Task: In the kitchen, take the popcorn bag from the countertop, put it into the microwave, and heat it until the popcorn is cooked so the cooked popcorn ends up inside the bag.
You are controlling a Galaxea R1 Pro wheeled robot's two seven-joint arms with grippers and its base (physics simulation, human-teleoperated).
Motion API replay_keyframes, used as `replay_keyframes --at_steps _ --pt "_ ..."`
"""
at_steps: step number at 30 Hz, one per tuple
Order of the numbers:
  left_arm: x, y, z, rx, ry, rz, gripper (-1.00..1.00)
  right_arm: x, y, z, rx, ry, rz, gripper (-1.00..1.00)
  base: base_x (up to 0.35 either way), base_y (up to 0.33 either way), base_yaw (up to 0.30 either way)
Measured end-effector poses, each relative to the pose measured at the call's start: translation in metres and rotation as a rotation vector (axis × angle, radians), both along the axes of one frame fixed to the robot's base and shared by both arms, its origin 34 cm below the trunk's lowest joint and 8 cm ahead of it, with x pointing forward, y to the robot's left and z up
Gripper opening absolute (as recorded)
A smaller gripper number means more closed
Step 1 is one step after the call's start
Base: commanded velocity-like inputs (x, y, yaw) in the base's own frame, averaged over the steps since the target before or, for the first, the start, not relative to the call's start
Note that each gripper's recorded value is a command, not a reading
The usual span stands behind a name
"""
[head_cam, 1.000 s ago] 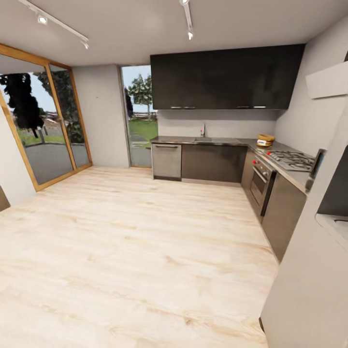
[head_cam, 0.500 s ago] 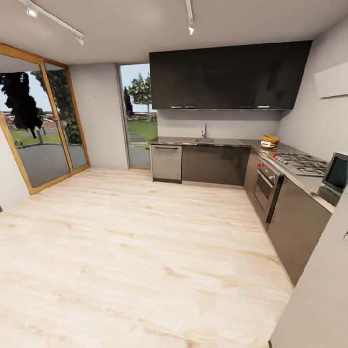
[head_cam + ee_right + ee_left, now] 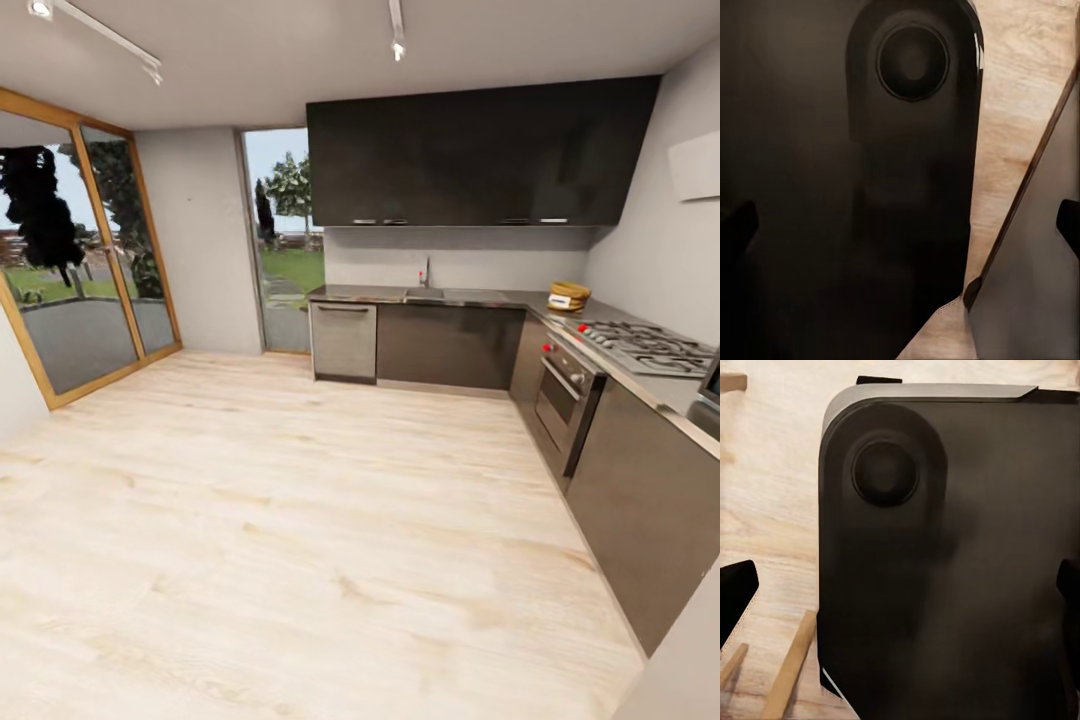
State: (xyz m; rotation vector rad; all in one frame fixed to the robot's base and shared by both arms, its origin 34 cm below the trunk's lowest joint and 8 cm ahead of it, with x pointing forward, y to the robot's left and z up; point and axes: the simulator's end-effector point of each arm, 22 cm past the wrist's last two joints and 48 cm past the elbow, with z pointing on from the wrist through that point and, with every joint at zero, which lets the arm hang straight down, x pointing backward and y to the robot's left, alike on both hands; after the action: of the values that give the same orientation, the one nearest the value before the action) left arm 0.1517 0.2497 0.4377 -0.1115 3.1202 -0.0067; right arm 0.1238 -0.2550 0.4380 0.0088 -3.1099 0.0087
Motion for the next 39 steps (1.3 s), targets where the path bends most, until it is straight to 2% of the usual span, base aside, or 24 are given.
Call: replay_keyframes --at_steps 16,22,39 --pt "0.001 0.0 0.0 0.0 -0.004 0.001 1.0 0.0 0.0 0.0 0.0 0.0 0.002 1.0 0.322 0.0 0.0" --pt "0.0 0.0 0.0 0.0 -0.002 0.002 1.0 0.013 0.0 0.0 0.0 -0.057 -0.001 1.0 0.322 0.0 0.0" --pt "0.001 0.0 0.0 0.003 -0.004 0.005 1.0 0.013 -0.001 0.0 -0.001 -0.06 -0.002 1.0 0.322 0.004 0.0"
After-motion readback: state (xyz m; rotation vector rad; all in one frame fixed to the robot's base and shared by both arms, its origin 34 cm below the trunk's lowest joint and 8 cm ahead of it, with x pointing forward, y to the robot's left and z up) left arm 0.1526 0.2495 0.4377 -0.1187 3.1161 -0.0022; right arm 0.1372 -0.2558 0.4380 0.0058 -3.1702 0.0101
